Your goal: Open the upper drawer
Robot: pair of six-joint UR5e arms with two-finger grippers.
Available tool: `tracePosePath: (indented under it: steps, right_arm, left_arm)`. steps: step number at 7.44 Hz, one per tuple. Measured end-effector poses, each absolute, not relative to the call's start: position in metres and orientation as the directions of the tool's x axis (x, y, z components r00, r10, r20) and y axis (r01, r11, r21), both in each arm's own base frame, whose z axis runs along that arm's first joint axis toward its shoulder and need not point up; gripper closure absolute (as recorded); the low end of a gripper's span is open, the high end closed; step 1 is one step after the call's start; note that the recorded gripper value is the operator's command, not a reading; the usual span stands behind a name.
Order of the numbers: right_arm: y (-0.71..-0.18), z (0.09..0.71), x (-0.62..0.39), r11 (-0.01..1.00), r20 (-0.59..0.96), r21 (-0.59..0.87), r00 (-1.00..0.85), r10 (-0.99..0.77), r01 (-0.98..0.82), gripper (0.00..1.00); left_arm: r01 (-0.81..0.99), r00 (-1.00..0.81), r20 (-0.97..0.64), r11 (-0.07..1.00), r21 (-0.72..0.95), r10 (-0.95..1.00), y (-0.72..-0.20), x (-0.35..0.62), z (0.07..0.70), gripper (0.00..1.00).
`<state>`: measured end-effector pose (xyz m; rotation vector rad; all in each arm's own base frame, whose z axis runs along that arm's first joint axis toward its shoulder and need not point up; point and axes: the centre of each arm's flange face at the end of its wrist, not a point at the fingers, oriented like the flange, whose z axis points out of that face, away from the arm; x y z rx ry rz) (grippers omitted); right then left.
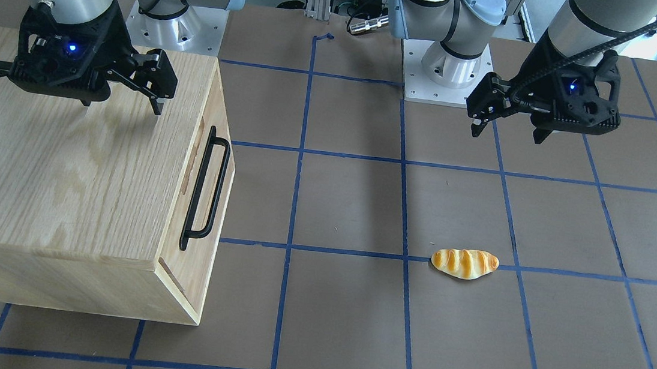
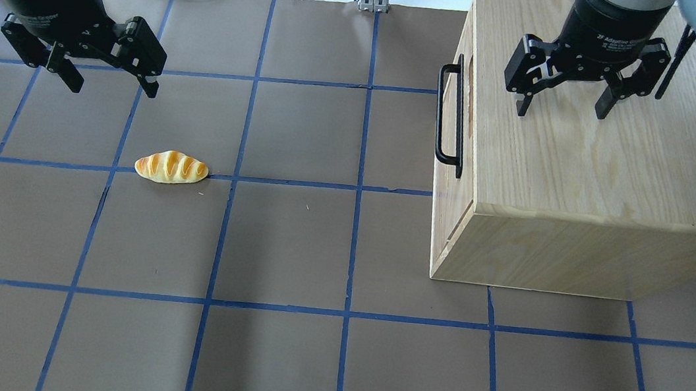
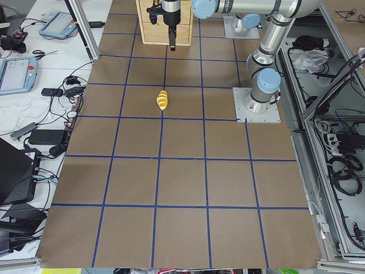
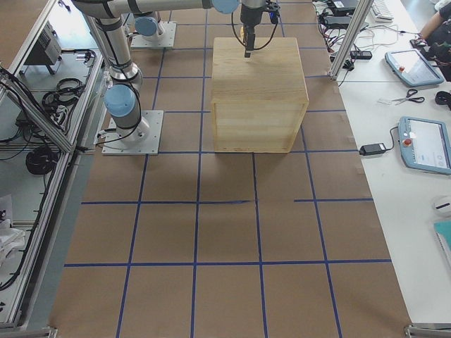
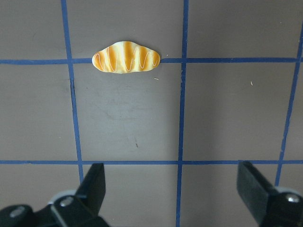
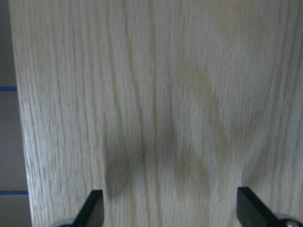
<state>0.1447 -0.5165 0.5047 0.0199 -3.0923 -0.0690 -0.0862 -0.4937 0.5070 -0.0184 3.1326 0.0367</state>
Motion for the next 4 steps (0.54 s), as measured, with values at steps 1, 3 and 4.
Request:
tracePosePath:
  steps: [1, 3, 4]
  right_arm:
    - [-0.5164, 0.5047, 0.1448, 0.999, 0.048, 0.045, -0.999, -0.014, -0.012, 0.00]
    - [-0.5164, 0.5047, 0.1448, 0.999, 0.048, 0.045, -0.999, -0.014, -0.012, 0.00]
    - [-0.5165, 0.5048, 0.1448, 0.999, 0.048, 0.045, -0.999, -0.015, -0.013, 0.00]
  left_arm:
    - [-0.012, -1.000, -0.008, 1.000, 0.023, -0.012, -0.4935, -0.0860, 0.5072, 0.00]
    - [-0.014, -1.000, -0.008, 1.000, 0.027, -0.014, -0.4932, -0.0851, 0.5072, 0.00]
    - [-0.013, -1.000, -0.009, 1.000, 0.028, -0.013, -0.4935, -0.0850, 0.5070, 0.00]
